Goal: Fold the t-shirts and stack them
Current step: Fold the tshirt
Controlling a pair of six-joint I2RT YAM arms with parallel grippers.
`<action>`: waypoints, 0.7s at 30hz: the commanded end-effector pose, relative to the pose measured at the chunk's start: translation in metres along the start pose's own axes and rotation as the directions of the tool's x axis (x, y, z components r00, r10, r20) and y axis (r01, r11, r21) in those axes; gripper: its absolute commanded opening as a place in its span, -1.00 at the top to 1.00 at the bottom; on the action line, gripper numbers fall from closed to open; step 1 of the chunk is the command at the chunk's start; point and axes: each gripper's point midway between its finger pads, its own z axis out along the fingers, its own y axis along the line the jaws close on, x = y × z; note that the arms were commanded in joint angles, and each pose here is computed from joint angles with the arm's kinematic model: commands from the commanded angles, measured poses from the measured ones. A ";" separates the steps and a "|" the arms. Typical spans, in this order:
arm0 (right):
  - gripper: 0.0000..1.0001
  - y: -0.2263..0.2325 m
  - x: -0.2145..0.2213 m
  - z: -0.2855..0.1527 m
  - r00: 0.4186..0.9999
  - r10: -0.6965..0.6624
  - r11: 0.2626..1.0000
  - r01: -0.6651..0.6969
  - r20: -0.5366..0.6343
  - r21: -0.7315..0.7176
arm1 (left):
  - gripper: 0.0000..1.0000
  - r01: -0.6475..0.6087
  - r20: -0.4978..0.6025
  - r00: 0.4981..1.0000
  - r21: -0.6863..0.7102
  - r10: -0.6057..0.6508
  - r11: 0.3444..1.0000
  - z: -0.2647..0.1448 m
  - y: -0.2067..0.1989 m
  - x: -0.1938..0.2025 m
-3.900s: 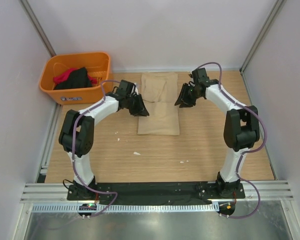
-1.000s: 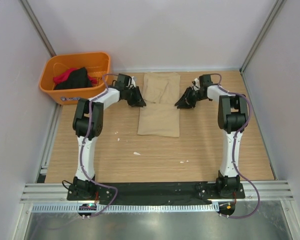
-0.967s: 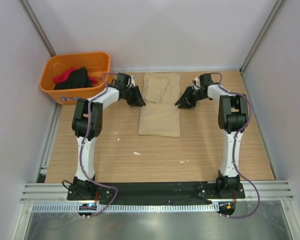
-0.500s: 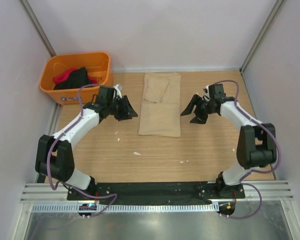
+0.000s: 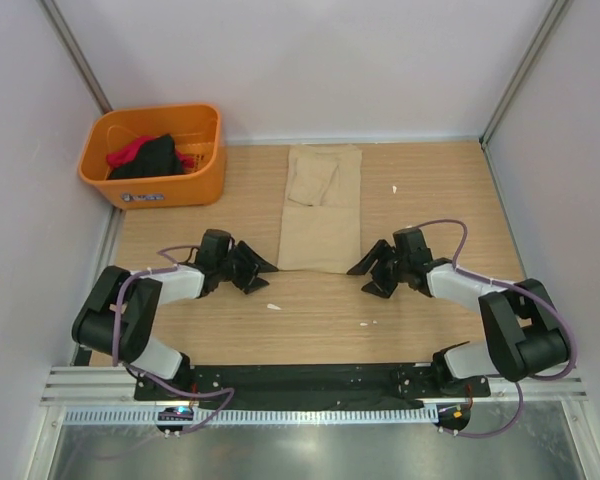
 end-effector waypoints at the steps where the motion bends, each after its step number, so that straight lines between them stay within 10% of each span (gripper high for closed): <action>1: -0.32 0.025 -0.022 -0.001 0.987 0.068 0.992 -0.051 0.148 -0.111 | -0.04 0.165 0.061 0.983 0.114 -0.172 0.980 0.006 -0.016 -0.013; 21: -0.07 -0.008 -0.036 0.014 0.928 0.249 0.967 -0.222 0.275 -0.127 | 0.10 0.333 0.129 0.936 -0.013 -0.328 0.943 0.033 0.024 -0.012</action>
